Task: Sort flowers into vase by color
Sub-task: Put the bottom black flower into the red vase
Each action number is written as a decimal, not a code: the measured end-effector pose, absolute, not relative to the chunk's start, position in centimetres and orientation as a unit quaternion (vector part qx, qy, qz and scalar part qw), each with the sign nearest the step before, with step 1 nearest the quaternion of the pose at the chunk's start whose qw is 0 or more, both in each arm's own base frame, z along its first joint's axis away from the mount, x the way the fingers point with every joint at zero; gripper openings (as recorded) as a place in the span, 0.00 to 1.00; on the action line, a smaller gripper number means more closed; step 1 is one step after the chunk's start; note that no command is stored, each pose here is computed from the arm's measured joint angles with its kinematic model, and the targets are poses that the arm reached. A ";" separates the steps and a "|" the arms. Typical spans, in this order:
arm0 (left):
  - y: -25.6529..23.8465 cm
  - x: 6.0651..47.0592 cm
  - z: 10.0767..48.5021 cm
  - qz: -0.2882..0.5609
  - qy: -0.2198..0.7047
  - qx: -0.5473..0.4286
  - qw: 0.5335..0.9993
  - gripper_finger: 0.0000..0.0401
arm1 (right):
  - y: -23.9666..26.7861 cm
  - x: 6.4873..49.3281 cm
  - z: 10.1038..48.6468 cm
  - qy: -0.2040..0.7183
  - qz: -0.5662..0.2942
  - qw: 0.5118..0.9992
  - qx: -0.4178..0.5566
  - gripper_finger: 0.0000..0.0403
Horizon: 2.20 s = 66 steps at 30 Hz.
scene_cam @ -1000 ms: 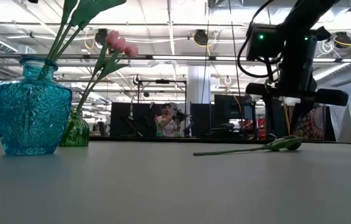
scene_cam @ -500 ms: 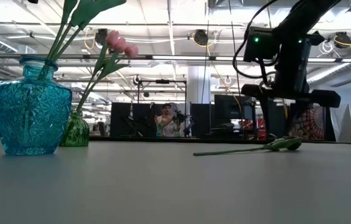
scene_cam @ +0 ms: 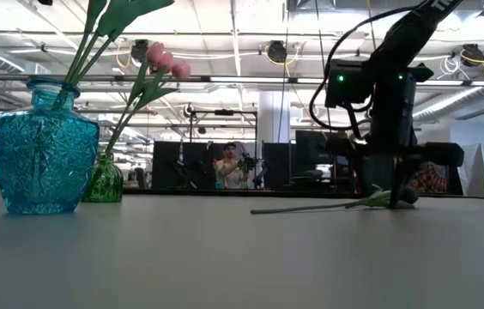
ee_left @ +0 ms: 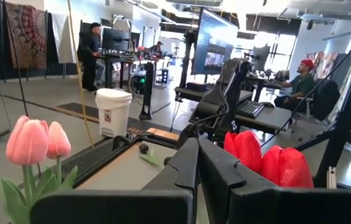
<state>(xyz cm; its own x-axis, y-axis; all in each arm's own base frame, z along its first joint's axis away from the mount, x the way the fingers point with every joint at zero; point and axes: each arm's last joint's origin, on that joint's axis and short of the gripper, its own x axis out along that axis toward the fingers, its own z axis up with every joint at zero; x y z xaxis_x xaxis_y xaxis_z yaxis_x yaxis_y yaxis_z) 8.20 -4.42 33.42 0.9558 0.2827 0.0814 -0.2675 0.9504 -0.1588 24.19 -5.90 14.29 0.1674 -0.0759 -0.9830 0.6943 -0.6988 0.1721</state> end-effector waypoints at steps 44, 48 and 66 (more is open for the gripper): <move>-4.4 8.2 33.7 0.139 -0.062 -0.087 0.984 0.04 | -7.5 29.1 23.7 0.249 -0.513 0.560 0.601 0.01; -4.4 8.1 33.9 0.139 -0.071 -0.099 0.983 0.04 | -8.0 30.2 27.0 0.228 -0.490 0.618 0.571 0.01; -4.1 7.8 35.2 0.142 -0.117 -0.160 0.970 0.04 | -8.8 32.0 39.5 0.135 -0.369 0.831 0.394 0.00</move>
<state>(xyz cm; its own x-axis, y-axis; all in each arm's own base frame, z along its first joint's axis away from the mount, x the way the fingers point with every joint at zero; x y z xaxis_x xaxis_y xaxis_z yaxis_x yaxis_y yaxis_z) 7.84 -4.05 35.16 0.9321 0.3132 0.1818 -0.2383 0.9084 -0.3435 32.00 -8.76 39.52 0.6914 -0.5067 -0.5150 0.7193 0.4165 0.5560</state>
